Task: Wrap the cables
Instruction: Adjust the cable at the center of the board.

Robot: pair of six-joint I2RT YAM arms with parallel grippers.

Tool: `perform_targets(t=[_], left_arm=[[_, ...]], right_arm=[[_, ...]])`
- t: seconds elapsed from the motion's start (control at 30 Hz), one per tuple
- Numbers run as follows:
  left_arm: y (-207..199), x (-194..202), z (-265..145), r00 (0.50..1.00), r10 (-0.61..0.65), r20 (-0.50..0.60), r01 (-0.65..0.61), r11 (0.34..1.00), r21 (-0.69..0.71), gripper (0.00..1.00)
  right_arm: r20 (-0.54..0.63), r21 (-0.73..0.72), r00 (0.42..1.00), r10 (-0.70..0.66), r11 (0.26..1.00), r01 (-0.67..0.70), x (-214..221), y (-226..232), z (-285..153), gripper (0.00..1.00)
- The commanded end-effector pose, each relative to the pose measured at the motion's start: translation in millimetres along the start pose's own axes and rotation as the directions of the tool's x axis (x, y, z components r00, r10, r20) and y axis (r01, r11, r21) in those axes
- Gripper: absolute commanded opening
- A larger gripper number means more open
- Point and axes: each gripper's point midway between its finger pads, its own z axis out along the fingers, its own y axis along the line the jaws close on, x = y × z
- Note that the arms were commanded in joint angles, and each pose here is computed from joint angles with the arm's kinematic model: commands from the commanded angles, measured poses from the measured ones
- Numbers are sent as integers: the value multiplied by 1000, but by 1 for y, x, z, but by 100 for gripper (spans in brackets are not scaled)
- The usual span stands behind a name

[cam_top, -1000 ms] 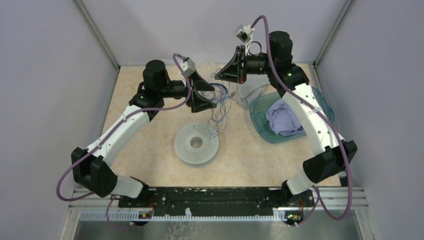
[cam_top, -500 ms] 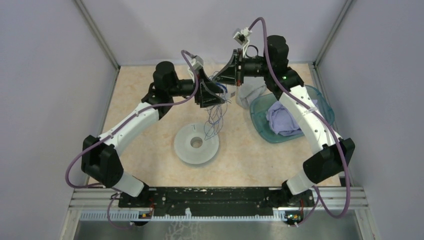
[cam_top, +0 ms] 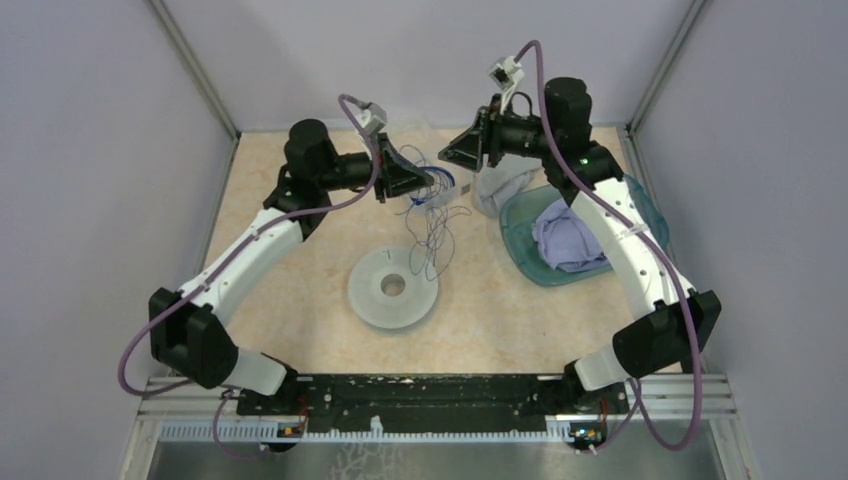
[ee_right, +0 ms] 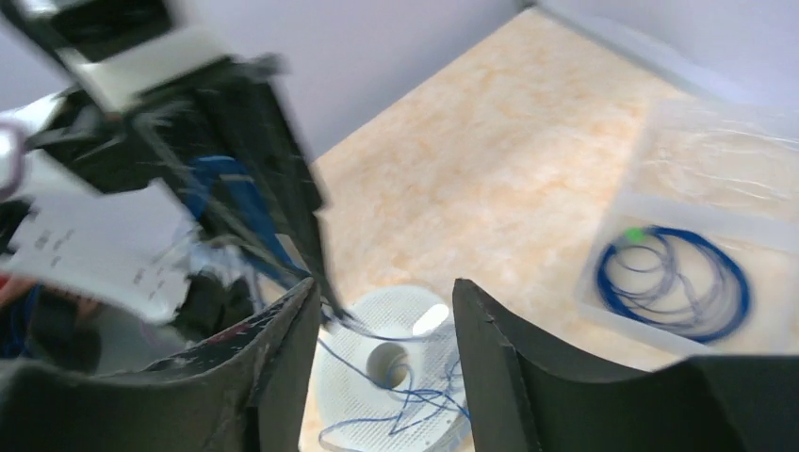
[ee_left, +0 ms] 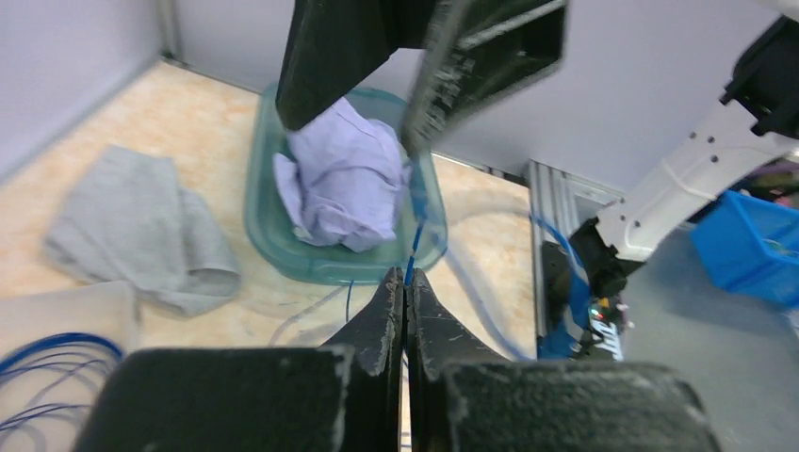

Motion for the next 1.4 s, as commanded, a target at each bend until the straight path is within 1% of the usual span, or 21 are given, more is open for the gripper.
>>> perform_targets(t=[0.0,0.07,0.1,0.13,0.2,0.3,0.37,0.43,0.53,0.73,0.87,0.93,0.97,1.0,1.07,1.1,1.2,1.37], left_arm=[[-5,-51,-27,988,132,83,-119,982,-144,0],[-3,-61,-33,989,92,114,-71,982,-177,0],[-5,-64,-33,990,71,123,-50,985,-166,0],[-9,-65,-31,991,52,123,-34,989,-146,0],[-13,-68,-29,991,29,134,-14,993,-116,0],[-12,-71,-29,989,3,145,15,993,-121,0],[-9,-70,-28,989,-21,150,41,990,-133,0],[-4,-70,-28,986,-47,160,72,985,-155,0],[2,-66,-27,983,-91,162,119,978,-171,0],[13,-56,-23,963,-198,183,232,954,-190,0],[18,-54,-22,956,-220,193,259,944,-205,0],[21,-56,-25,960,-203,192,246,941,-232,0],[20,-58,-27,963,-186,193,231,942,-245,0],[20,-60,-29,966,-171,194,219,940,-260,0],[18,-68,-34,970,-144,198,197,940,-280,0],[16,-72,-36,970,-139,198,193,940,-282,0],[6,-88,-40,970,-131,205,183,948,-259,0],[-18,-121,-52,967,-121,224,165,968,-189,0]], right_arm=[[94,198,991,-92,977,72,-28,-26,-40,60],[63,167,988,-140,978,127,-13,-26,-39,67],[53,132,988,-147,981,139,-5,-23,-37,74],[47,93,987,-153,985,148,1,-18,-34,79],[31,40,989,-145,989,144,14,-14,-27,82],[4,-63,989,-147,987,146,33,0,-14,83],[-9,-96,982,-187,978,185,43,9,-5,83],[-6,-140,975,-221,966,218,50,20,3,83],[18,-200,972,-233,952,232,55,29,15,83],[-14,-258,978,-208,946,197,75,29,44,81],[-44,-305,980,-193,937,171,89,34,56,78],[-51,-281,981,-186,945,165,92,29,59,73],[-49,-248,981,-187,954,170,91,23,60,66],[-51,-226,979,-196,957,180,91,19,61,62],[-65,-137,974,-215,969,205,89,5,61,51],[-68,-99,971,-231,970,224,88,-1,60,48],[-68,2,966,-251,968,251,84,-18,58,44],[-105,180,965,-239,950,255,96,-58,58,43]])
